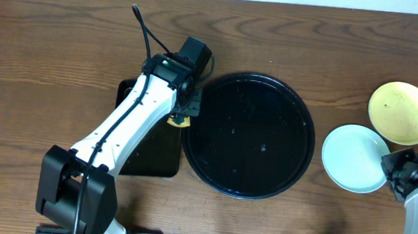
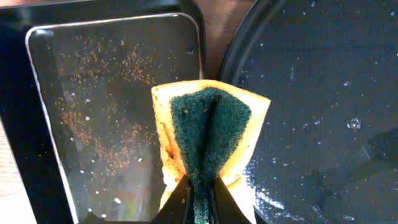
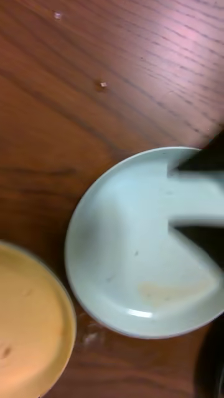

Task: Clean dirty plates on tray and stack at the side
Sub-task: 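Push the blue plate with the right gripper toward the plate stack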

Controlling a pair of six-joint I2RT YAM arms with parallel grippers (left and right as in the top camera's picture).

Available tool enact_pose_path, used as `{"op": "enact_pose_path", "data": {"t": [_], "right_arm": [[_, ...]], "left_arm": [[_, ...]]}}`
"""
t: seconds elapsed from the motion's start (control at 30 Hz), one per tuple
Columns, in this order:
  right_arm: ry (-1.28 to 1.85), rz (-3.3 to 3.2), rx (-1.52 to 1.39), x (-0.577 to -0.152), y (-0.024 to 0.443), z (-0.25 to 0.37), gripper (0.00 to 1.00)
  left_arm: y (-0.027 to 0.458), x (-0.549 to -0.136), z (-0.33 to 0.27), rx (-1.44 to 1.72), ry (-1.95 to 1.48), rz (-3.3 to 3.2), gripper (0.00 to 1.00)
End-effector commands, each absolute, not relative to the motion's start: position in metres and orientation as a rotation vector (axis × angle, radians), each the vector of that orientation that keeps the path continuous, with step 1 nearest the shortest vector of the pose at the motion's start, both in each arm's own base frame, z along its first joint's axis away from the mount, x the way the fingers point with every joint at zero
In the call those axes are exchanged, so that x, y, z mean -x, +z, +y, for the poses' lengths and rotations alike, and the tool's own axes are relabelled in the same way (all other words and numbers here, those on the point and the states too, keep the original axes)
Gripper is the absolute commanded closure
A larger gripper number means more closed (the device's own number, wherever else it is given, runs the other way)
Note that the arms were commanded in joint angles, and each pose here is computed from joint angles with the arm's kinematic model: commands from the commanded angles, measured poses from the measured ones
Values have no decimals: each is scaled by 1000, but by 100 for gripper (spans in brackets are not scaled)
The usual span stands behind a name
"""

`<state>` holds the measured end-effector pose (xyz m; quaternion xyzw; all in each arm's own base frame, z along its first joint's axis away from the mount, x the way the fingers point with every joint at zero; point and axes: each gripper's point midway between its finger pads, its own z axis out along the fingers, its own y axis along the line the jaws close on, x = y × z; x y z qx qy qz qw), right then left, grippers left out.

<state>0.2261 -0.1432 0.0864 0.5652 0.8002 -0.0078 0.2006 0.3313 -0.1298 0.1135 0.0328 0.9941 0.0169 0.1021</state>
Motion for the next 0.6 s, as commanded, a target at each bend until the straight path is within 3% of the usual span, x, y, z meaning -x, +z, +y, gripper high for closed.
{"op": "enact_pose_path", "data": {"t": [0.0,0.1,0.37,0.43,0.47,0.53,0.57], "right_arm": [[19,2267,-1694,-221,66,-137,43],[9,2333,-1759,-214,39,-132,50],[3,2400,-1831,-215,1,-135,52],[3,2401,-1848,-214,-5,-137,57],[0,2401,-1857,-213,-7,-138,60],[-1,2399,-1871,-212,-11,-140,87],[-3,2397,-1877,-212,-12,-141,94]], "left_arm": [[111,-330,-127,-108,56,2944,92],[111,-330,-127,-109,56,2945,92],[111,-328,-126,-121,64,2955,92],[111,-328,-126,-121,64,2955,92],[111,-328,-126,-121,64,2955,92],[111,-328,-126,-121,63,2955,92],[111,-328,-126,-121,64,2955,92]]}}
